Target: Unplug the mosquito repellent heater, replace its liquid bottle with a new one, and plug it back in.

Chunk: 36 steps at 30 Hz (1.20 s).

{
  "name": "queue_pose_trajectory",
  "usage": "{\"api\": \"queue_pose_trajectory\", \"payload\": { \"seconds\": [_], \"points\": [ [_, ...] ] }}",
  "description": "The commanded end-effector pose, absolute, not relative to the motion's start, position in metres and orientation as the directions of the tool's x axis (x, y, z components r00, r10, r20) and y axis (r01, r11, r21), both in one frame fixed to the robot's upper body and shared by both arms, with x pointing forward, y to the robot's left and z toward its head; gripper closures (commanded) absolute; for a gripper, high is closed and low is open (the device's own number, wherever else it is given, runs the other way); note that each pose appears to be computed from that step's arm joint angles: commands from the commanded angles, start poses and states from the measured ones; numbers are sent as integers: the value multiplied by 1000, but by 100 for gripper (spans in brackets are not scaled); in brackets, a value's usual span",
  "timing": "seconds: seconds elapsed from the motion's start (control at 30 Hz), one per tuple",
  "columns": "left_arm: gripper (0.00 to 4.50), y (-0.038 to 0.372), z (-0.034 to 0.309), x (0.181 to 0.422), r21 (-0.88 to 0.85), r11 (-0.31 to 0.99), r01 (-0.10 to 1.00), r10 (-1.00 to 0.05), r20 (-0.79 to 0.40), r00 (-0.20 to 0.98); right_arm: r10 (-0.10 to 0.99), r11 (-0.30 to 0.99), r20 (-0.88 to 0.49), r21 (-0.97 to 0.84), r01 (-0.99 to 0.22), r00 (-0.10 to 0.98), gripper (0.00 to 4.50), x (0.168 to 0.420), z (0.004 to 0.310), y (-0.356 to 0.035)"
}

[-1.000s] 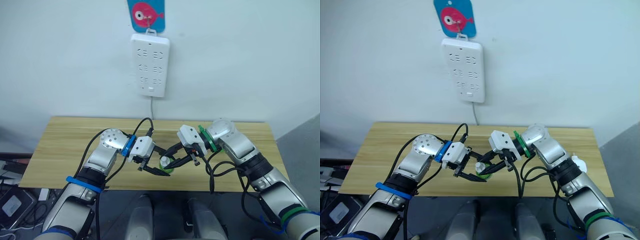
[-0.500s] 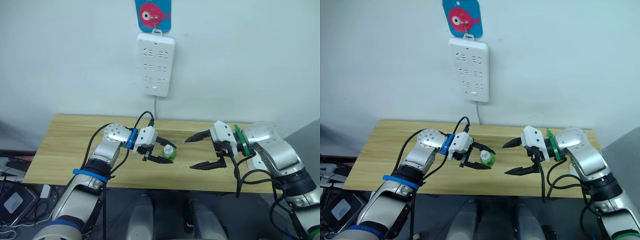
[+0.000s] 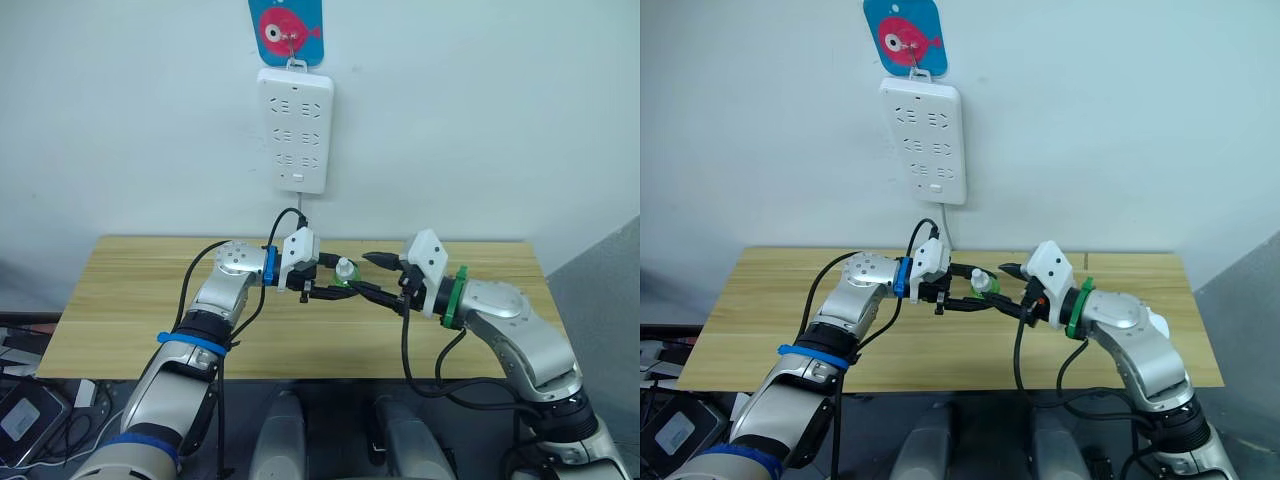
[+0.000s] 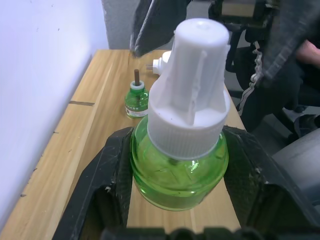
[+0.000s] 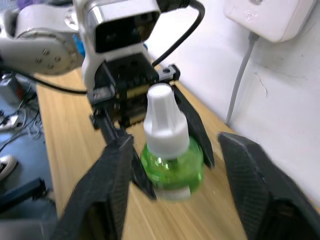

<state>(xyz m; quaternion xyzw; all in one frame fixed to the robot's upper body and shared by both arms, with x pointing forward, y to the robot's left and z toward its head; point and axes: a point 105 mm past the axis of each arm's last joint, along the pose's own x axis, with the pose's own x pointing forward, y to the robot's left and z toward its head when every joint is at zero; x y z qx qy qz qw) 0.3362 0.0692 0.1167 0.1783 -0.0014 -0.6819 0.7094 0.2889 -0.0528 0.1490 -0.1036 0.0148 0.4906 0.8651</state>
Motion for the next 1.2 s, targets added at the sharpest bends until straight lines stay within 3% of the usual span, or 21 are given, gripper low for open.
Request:
{"api": "queue_pose_trajectory", "payload": {
  "seconds": [0.03,0.57,0.67,0.77,0.9,1.07,1.2],
  "points": [
    [227,65,125,336,285,7,959,-973,-219,72,849,496,-91,-206,-843,521,167,284,159,-45],
    [227,62,123,334,281,3,960,-976,-209,64,850,504,-69,-184,-844,522,167,290,158,-34],
    [227,62,123,334,279,4,960,-976,-209,65,852,501,-65,-183,-846,519,231,291,158,-34],
    [227,62,122,333,279,2,960,-976,-210,63,856,495,-63,-191,-848,514,337,291,158,-33],
    [227,60,121,331,277,-8,961,-976,-211,53,870,469,-65,-193,-862,488,350,286,158,-33],
    [227,57,120,321,270,-63,961,-976,-219,-3,926,353,-71,-191,-916,371,350,277,166,-28],
    [227,61,110,294,261,-228,938,-945,-290,-149,988,54,-133,-202,-978,82,350,270,177,-25]
  ]
}}
